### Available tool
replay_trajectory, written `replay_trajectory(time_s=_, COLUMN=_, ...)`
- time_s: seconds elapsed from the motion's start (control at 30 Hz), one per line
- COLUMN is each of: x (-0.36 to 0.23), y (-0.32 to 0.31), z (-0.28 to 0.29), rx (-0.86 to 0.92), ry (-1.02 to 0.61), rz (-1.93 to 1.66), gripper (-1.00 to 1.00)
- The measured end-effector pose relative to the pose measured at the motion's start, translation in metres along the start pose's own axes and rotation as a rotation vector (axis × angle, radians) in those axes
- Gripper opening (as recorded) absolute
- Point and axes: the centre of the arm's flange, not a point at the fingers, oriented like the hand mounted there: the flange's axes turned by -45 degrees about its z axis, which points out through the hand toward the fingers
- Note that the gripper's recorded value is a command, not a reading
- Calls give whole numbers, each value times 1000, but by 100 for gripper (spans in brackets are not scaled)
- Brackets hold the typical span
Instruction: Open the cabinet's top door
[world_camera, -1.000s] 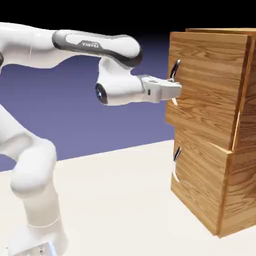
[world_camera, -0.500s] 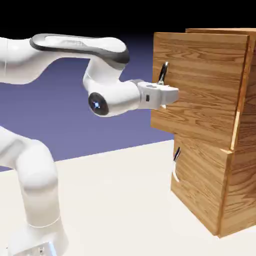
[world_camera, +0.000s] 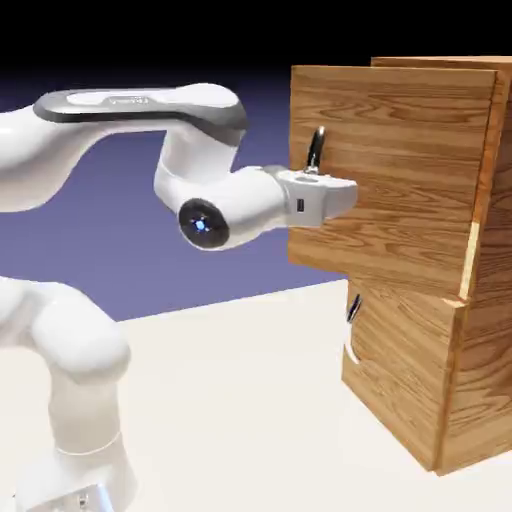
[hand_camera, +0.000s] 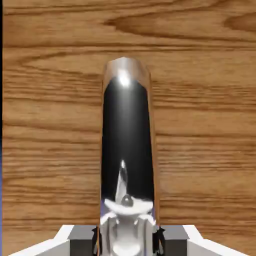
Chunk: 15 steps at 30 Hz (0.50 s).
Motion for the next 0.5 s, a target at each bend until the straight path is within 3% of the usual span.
replay_trajectory(time_s=0.5, x=-1, y=69, z=-79, rx=369, ry=3, rz=6, gripper=-100)
